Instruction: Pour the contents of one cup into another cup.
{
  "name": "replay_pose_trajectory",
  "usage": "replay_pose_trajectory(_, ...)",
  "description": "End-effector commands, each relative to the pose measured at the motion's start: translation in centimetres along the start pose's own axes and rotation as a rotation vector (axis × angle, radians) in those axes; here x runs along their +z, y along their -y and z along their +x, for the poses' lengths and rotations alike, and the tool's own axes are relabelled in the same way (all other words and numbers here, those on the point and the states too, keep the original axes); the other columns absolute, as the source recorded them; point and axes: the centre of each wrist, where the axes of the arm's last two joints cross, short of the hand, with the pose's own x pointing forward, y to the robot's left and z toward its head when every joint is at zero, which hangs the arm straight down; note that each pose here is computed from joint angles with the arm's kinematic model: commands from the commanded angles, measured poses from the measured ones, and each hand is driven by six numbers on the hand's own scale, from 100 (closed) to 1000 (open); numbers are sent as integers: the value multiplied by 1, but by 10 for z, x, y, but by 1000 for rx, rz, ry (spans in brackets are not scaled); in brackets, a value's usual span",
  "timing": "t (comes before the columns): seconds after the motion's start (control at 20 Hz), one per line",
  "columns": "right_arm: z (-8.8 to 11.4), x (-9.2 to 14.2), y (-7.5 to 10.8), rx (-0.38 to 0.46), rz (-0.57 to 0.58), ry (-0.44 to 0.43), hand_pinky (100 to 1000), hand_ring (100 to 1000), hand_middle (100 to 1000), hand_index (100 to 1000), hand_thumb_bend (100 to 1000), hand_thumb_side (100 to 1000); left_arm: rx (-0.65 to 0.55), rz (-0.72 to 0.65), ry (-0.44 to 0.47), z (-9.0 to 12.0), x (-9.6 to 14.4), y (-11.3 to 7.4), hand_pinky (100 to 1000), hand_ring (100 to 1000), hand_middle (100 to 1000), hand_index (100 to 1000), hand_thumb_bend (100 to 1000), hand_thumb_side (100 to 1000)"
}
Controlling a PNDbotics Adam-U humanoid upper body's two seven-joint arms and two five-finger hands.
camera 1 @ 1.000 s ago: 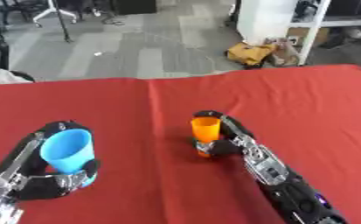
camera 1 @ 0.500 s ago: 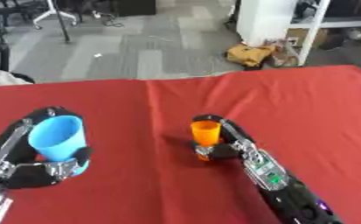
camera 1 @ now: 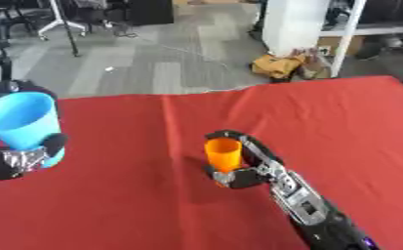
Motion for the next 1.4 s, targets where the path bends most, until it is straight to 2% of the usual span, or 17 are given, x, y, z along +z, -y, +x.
replay_pose_trajectory(0.05, 26, -13, -1, 37, 98, 85, 472, 280, 546, 794, 206, 100, -74, -27, 23, 16, -3, -21, 283, 597, 548, 632, 310, 100)
replay_pose_trajectory(0.25, 47, -28, -13, 23, 208, 158, 477, 289, 554, 798, 219, 100, -105, -53, 17, 14, -12, -22, 281, 596, 545, 633, 324, 100)
replay_pose_trajectory(0.45, 57, -41, -21, 2, 272, 200, 478, 293, 557, 799, 206, 100, -144, -93, 26, 10, -23, -17, 277, 590, 540, 633, 343, 100)
replay_pose_trajectory(0.8, 59, -56, -39, -45, 333, 216, 477, 293, 557, 799, 206, 100, -213, -148, 62, 3, -45, -3, 255, 565, 517, 628, 367, 100)
replay_pose_trajectory(1.1, 66, -64, -46, -75, 344, 243, 476, 293, 557, 799, 205, 100, -305, -137, 95, -2, -65, 9, 241, 536, 493, 622, 402, 100)
replay_pose_trajectory(1.4, 66, -67, -51, -88, 354, 247, 474, 291, 556, 798, 208, 100, -395, -134, 97, -16, -79, 25, 232, 514, 475, 619, 436, 100)
